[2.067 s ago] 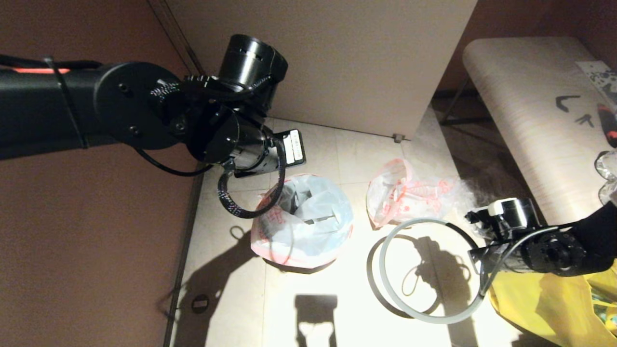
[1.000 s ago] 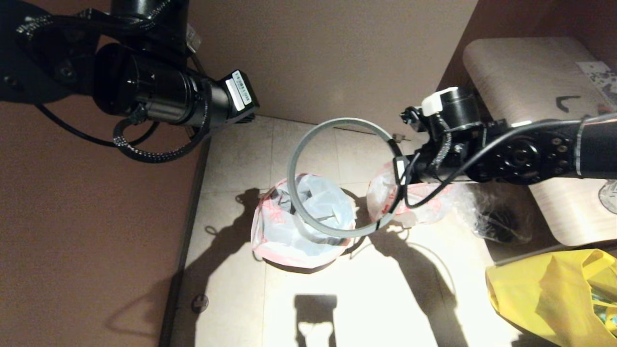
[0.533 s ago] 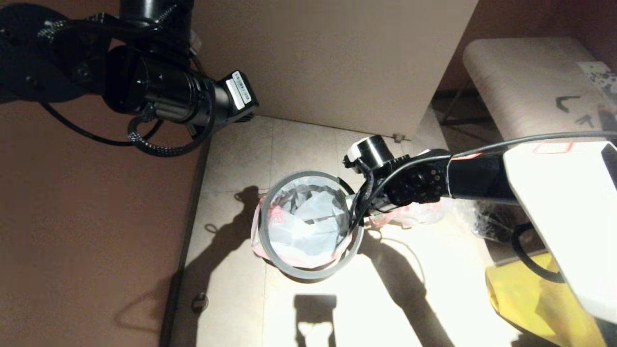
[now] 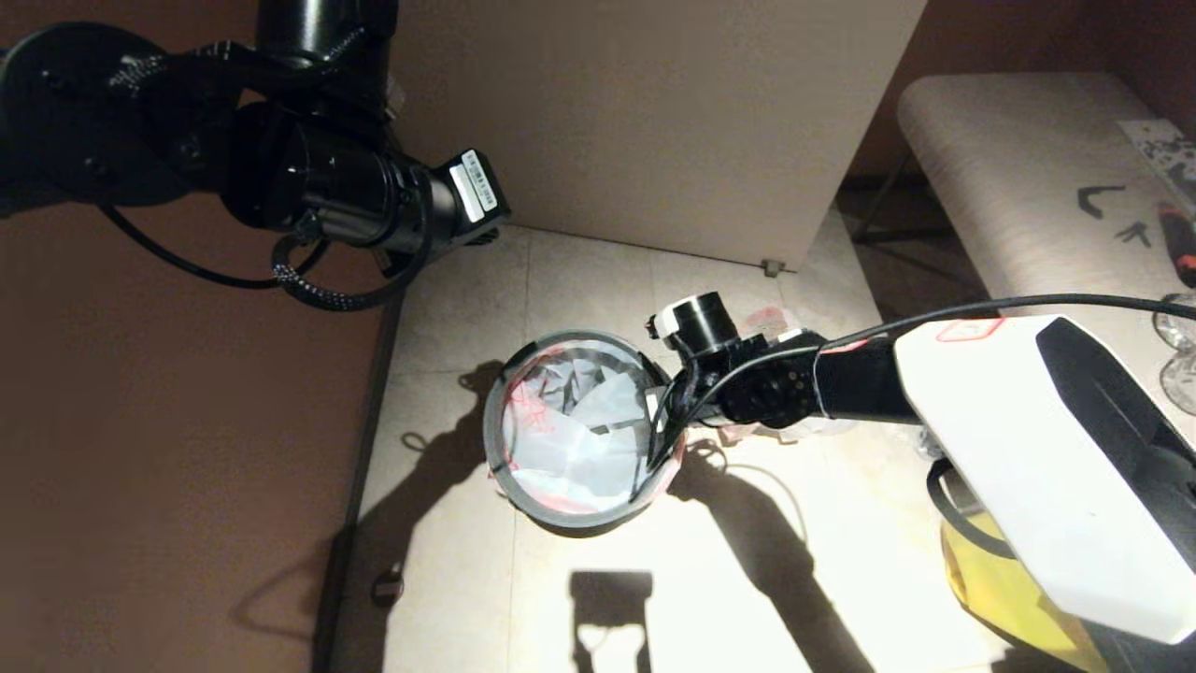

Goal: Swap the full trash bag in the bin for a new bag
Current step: Place the trash can ring on the trash can

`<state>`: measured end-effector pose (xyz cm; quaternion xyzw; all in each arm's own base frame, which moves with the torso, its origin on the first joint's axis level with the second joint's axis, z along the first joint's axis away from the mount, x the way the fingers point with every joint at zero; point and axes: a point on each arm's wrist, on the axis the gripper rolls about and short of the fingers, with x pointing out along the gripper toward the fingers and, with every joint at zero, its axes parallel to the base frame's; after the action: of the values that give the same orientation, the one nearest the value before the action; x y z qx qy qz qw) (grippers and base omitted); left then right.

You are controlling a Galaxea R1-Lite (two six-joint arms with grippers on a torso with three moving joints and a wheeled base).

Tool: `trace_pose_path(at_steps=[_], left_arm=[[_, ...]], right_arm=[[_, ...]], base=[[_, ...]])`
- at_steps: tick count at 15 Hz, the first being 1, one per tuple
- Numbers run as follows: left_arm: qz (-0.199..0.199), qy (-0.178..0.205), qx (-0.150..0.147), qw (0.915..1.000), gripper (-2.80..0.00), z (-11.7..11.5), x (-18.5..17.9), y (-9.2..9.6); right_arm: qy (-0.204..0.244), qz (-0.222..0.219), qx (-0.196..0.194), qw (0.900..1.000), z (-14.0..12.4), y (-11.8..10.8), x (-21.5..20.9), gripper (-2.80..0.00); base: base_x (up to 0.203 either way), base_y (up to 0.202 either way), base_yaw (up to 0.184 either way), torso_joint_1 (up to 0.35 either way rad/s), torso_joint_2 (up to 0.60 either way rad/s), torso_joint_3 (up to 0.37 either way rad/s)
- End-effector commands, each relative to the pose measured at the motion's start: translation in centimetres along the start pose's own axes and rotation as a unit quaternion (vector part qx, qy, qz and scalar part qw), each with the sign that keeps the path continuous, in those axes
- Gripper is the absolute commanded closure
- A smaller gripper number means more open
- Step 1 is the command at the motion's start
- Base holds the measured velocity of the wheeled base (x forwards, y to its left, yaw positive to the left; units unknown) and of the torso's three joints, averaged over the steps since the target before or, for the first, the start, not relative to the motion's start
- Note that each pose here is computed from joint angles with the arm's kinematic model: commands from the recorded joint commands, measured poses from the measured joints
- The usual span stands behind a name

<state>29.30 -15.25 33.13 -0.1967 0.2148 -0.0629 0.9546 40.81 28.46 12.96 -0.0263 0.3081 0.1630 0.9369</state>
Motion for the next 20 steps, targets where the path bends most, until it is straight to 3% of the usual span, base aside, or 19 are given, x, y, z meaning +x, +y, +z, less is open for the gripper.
trace_pose_path(at_steps=[1, 4, 9, 14, 17, 20], left_arm=[[0.002, 0.003, -0.001, 1.0000, 0.00, -0.1, 0.2, 0.0], [0.003, 0.004, -0.001, 1.0000, 0.00, -0.2, 0.3, 0.0], [0.002, 0.005, 0.000, 1.0000, 0.00, -0.3, 0.3, 0.0], [0.002, 0.003, -0.001, 1.0000, 0.00, -0.1, 0.1, 0.0], [0.002, 0.004, 0.000, 1.0000, 0.00, -0.2, 0.2, 0.0], [0.001, 0.005, 0.000, 1.0000, 0.00, -0.3, 0.1, -0.1]], right_arm=[[0.000, -0.004, 0.000, 1.000, -1.0, 0.0, 1.7, 0.00], [-0.031, -0.025, 0.000, 0.999, -0.7, -0.9, 2.6, 0.00], [-0.031, -0.072, -0.029, 0.996, -0.8, -1.6, 2.8, 0.00], [-0.029, -0.067, -0.045, 0.996, -1.2, -1.1, 3.2, 0.00], [-0.057, -0.058, -0.038, 0.996, -0.8, -0.6, 3.2, 0.00], [-0.050, -0.056, -0.031, 0.997, 0.3, -0.6, 1.2, 0.00]], base=[[0.000, 0.000, 0.000, 0.000, 0.00, 0.000], [0.000, 0.000, 0.000, 0.000, 0.00, 0.000], [0.000, 0.000, 0.000, 0.000, 0.00, 0.000], [0.000, 0.000, 0.000, 0.000, 0.00, 0.000], [0.000, 0.000, 0.000, 0.000, 0.00, 0.000], [0.000, 0.000, 0.000, 0.000, 0.00, 0.000]])
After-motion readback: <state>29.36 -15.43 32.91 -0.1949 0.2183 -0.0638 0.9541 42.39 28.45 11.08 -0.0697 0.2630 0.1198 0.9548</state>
